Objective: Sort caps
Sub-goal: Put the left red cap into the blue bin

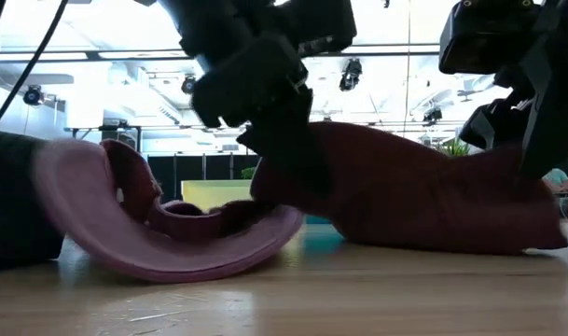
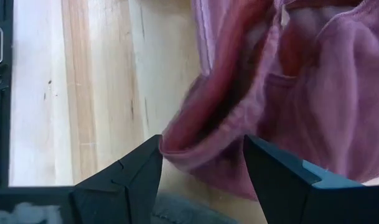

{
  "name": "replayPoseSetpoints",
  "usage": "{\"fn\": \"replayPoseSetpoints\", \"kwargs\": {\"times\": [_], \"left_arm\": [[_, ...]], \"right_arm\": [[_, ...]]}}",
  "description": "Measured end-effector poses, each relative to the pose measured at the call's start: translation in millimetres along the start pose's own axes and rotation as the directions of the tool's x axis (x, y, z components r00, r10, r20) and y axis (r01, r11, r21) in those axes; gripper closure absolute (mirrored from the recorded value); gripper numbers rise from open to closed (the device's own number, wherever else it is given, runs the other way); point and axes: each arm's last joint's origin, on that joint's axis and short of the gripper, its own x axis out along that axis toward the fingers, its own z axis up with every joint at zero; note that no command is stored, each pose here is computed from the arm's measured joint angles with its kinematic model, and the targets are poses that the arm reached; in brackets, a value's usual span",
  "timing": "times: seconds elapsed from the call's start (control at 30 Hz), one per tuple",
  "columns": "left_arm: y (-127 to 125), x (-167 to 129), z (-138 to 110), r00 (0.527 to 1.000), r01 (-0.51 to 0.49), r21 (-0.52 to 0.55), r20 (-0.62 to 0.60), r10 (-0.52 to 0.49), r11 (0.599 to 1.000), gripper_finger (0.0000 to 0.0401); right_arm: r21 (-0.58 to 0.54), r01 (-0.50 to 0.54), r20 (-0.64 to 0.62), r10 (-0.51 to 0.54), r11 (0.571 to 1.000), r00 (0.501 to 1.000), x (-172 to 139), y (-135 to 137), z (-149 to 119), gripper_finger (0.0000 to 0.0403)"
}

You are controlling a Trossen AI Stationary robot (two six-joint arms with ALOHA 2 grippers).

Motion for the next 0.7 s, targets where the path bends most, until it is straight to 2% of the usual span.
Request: {"fn": "replayPoseSetpoints", "kwargs": {"times": [0.07, 0.23, 0.43, 0.57, 0.7], "left_arm": [[-0.7, -0.9, 1.0, 1.000, 0.024, 0.016, 0.002, -0.024, 1.000, 0.0385], [-1.0, -7.3, 13.0, 0.997, 0.064, 0.027, 0.033, -0.065, 0.998, 0.0391], [0.3, -19.6, 34.5, 0.989, 0.101, 0.037, 0.100, -0.104, 0.994, 0.0394], [2.7, -28.6, 51.8, 0.963, 0.212, 0.023, 0.163, -0.213, 0.977, 0.0394], [3.6, -34.0, 59.9, 0.921, 0.348, 0.024, 0.178, -0.346, 0.937, 0.0394]], "right_arm": [[0.010, -0.005, -0.005, 0.005, 1.000, 1.000, 0.0, 0.2, -0.2, 0.0184], [0.016, -0.013, 0.002, 0.013, 1.000, 1.000, -0.1, 1.2, 0.2, 0.0184], [-0.067, -0.063, 0.058, 0.067, 0.996, 0.996, -0.3, 5.9, 6.3, 0.0184], [-0.057, -0.107, 0.103, 0.113, 0.993, 0.988, -1.2, 7.6, 14.3, 0.0184], [-0.069, -0.173, 0.083, 0.178, 0.983, 0.981, -4.3, 11.8, 23.1, 0.0184]]}}
